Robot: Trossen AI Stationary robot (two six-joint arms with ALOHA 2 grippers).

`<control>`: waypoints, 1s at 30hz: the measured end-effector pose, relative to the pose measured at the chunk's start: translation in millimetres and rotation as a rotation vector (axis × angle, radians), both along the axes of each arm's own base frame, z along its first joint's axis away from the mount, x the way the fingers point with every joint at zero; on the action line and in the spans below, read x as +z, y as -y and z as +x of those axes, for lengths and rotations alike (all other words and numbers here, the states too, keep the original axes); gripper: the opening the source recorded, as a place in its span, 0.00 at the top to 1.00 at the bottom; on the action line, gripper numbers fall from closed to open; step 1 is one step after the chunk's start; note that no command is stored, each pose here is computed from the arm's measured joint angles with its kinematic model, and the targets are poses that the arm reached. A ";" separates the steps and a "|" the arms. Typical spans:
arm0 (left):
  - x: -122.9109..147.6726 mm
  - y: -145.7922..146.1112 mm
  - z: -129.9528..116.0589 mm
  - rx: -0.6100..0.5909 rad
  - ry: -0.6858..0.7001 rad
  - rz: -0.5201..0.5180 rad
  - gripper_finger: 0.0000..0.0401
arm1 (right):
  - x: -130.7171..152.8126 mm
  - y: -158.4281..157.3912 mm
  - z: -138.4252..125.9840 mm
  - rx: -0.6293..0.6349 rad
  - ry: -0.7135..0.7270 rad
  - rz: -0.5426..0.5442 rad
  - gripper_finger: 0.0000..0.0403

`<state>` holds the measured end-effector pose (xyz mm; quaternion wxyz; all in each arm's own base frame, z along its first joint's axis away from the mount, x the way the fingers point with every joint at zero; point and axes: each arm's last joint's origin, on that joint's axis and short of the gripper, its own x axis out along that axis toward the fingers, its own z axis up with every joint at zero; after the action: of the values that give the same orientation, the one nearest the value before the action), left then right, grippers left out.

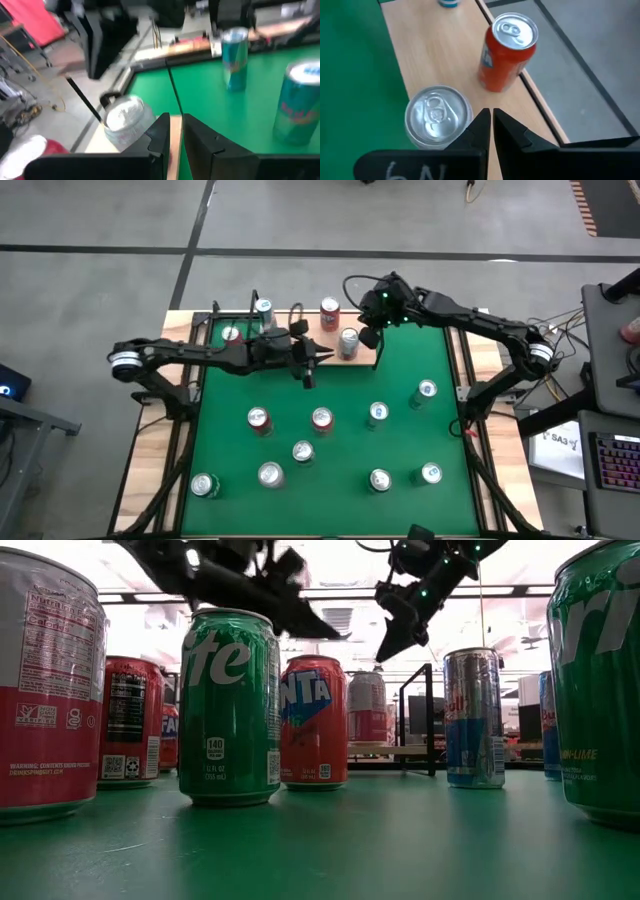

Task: Pick and place cans onto a shelf
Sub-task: Put the right pink white soda can on the shelf

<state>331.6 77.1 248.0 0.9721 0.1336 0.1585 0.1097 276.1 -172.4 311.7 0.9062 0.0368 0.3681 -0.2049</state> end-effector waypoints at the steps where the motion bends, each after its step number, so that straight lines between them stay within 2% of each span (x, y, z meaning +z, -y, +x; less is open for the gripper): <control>1: -3.6 -1.0 4.1 0.000 -0.018 -0.002 0.91 | -2.0 0.2 0.3 -0.005 0.001 0.005 0.97; 13: -28.7 -14.3 36.0 0.020 -0.074 -0.032 0.91 | -12.0 4.3 6.8 -0.009 -0.010 0.017 0.97; 23: -44.3 -29.6 38.4 0.069 -0.090 -0.068 0.91 | -24.8 6.9 16.8 0.004 -0.032 0.027 0.97; 30: -44.3 -33.2 38.5 0.079 -0.076 -0.068 0.91 | -26.2 1.5 19.4 0.018 -0.039 0.042 0.97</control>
<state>370.1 110.3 203.7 0.9643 0.0981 0.2039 0.1375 295.5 -173.9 285.5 0.8996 0.0486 0.3904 -0.1898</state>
